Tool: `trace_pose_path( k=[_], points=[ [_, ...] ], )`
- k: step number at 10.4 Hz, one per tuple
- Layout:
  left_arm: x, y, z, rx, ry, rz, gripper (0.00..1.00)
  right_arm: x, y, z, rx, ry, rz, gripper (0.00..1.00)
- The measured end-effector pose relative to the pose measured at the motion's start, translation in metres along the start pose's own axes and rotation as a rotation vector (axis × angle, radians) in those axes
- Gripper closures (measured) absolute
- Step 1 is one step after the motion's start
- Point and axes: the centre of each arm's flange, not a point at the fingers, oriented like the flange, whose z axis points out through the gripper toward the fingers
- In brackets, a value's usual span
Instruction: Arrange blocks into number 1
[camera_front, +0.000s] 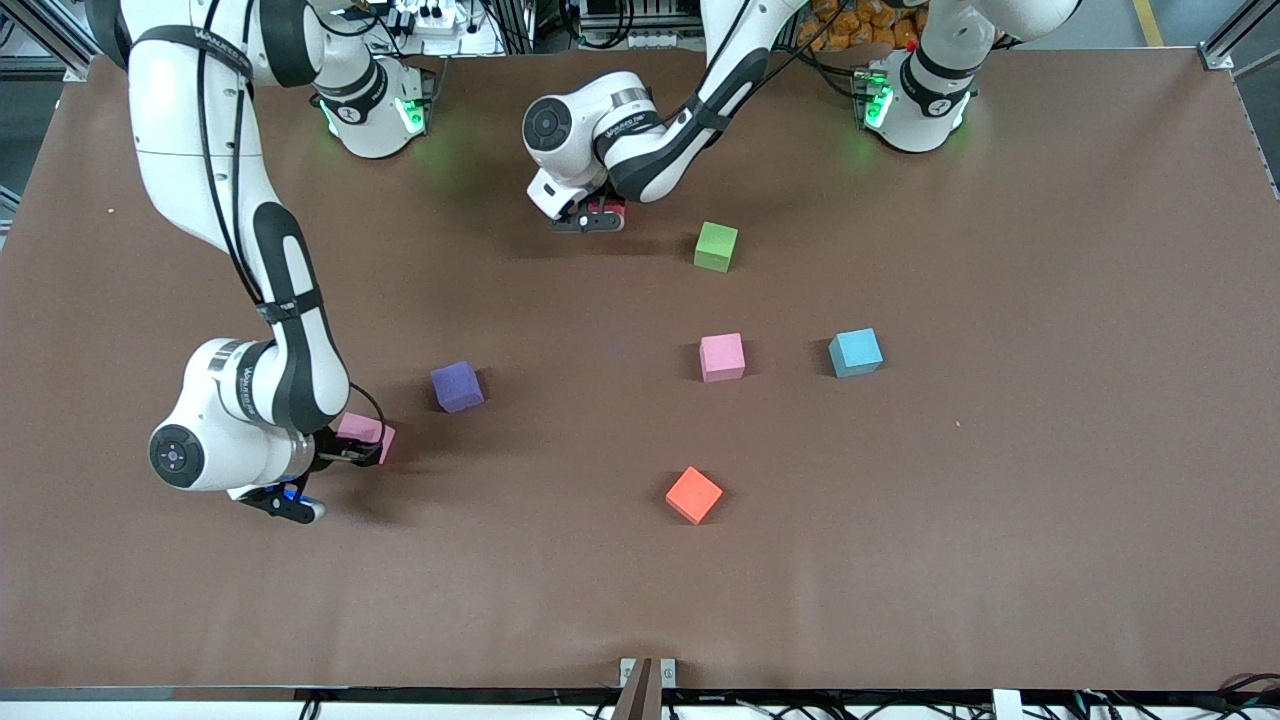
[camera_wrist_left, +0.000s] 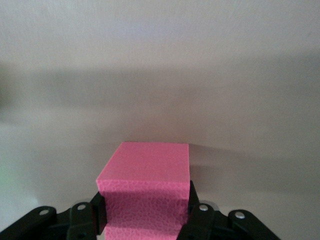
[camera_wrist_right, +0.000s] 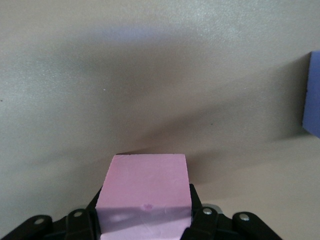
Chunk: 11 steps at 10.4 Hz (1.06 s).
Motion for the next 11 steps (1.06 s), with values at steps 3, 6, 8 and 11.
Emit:
trace_pose_path(
  k=[3,6,8,11],
  points=[
    [0.009,0.003,-0.007,-0.037,0.069,0.025,0.42,0.0,0.0,-0.001,0.001,0.002,-0.006,0.37],
    [0.021,0.003,-0.014,-0.066,0.104,0.028,0.44,-0.004,-0.01,-0.028,-0.028,0.051,-0.057,0.37],
    [0.025,0.001,-0.016,-0.063,0.115,0.029,0.44,-0.017,-0.026,-0.076,-0.041,0.121,-0.114,0.37],
    [0.031,-0.002,-0.017,-0.065,0.115,-0.006,0.23,-0.047,-0.058,-0.125,-0.073,0.218,-0.109,0.37]
  ],
)
